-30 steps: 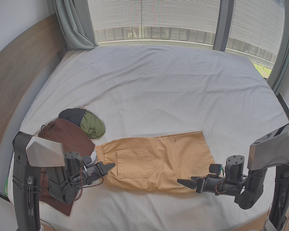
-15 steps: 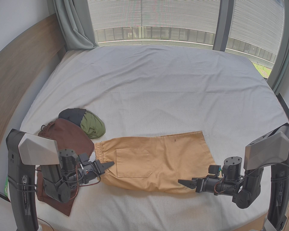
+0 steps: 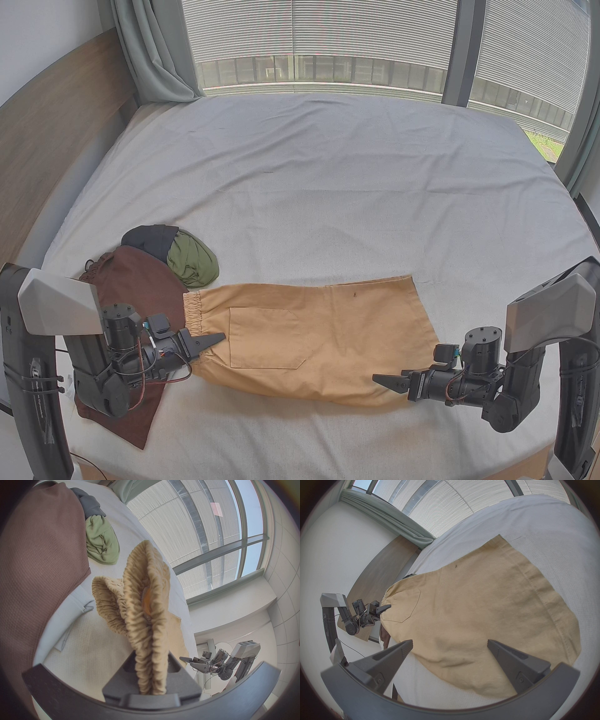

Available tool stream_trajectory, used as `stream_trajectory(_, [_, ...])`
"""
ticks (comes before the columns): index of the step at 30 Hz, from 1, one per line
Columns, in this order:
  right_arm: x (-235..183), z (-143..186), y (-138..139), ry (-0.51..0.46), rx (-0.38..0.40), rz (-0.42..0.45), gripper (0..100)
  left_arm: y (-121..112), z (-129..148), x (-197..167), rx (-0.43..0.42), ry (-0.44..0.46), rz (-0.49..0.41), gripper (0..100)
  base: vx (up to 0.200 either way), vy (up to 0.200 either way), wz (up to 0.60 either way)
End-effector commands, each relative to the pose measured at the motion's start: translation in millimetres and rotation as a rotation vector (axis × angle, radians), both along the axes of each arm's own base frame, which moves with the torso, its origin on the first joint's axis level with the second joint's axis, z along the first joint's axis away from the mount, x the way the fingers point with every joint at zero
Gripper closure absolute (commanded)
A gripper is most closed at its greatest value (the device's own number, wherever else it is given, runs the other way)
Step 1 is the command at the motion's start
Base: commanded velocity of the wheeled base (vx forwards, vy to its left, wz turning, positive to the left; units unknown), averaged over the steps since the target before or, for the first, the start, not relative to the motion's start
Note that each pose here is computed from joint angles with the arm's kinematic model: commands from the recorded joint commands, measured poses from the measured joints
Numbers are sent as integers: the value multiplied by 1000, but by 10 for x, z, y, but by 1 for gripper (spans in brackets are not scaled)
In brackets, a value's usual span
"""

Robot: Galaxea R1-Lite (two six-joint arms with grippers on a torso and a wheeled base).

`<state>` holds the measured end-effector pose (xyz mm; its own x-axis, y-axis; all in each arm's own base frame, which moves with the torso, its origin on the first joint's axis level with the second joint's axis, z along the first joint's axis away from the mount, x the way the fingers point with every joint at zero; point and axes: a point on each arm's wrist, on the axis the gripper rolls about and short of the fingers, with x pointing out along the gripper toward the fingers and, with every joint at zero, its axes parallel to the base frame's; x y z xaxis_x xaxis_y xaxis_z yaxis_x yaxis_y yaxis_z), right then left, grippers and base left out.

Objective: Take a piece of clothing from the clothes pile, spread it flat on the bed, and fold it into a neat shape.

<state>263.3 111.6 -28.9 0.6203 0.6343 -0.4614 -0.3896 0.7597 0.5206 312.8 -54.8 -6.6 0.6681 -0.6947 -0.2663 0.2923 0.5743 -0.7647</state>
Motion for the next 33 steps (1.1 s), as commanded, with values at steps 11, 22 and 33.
stream_trajectory(11, [-10,0,26,1,1,9,0,61,44,-13,0,-9,18,100,0,0,0])
stream_trajectory(22, [-6,32,32,-10,6,12,0,103,46,-26,-2,-6,18,100,0,0,0])
stream_trajectory(33, [43,62,51,-34,16,9,0,172,35,-92,32,-32,-24,100,0,0,0])
